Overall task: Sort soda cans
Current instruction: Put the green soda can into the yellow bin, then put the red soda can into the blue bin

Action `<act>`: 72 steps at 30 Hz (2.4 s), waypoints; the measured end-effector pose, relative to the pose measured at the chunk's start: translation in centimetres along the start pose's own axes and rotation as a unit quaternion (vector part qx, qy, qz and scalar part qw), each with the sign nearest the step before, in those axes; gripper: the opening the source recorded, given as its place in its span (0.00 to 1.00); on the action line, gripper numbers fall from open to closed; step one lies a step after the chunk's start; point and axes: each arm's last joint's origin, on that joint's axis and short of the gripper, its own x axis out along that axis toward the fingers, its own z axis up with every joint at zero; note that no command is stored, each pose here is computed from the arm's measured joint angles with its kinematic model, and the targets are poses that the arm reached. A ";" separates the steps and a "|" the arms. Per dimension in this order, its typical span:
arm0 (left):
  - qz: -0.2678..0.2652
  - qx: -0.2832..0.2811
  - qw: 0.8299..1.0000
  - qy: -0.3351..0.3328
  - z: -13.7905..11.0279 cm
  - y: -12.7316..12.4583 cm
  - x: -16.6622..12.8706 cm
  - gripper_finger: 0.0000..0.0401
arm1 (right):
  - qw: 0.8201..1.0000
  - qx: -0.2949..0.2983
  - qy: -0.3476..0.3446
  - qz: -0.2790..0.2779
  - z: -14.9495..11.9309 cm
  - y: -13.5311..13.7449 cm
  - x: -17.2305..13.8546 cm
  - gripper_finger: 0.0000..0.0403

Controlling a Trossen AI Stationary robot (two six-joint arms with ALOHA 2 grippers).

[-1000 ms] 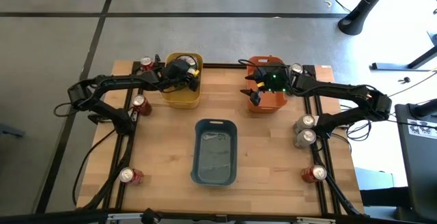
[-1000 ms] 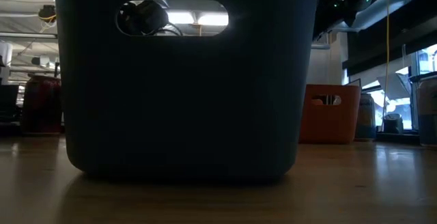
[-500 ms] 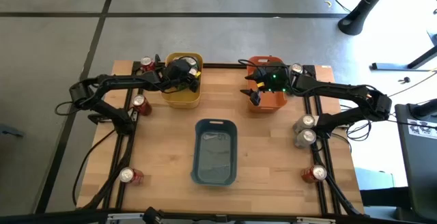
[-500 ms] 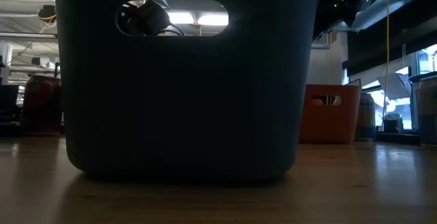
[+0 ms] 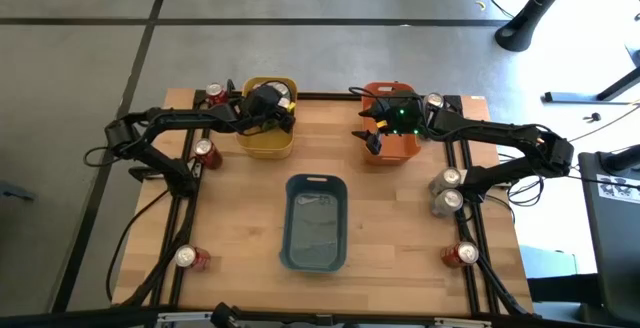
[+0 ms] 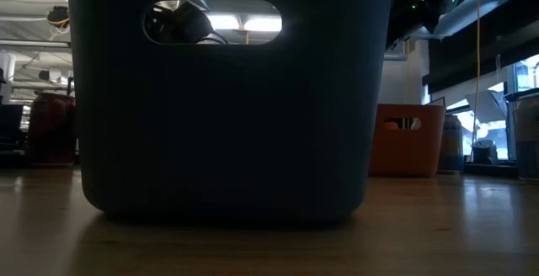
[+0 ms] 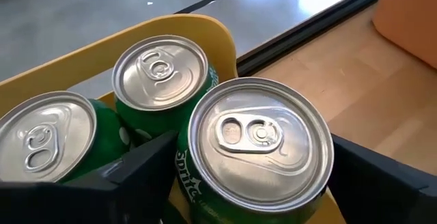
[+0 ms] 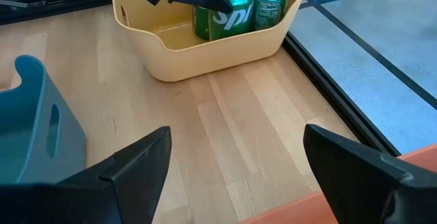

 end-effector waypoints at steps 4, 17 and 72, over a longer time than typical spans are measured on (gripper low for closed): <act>0.003 -0.002 1.000 0.001 -0.1 0.0 0.0 0.91 | 1.000 0.000 0.000 0.000 0.0 0.0 0.0 0.82; -0.017 -0.005 1.000 -0.013 0.6 0.4 -2.2 0.92 | 1.000 0.000 0.000 0.000 0.0 0.0 0.0 0.82; 0.097 0.134 0.897 0.409 -0.2 3.5 -15.3 0.92 | 1.000 0.015 0.012 0.001 -0.2 0.0 0.0 0.82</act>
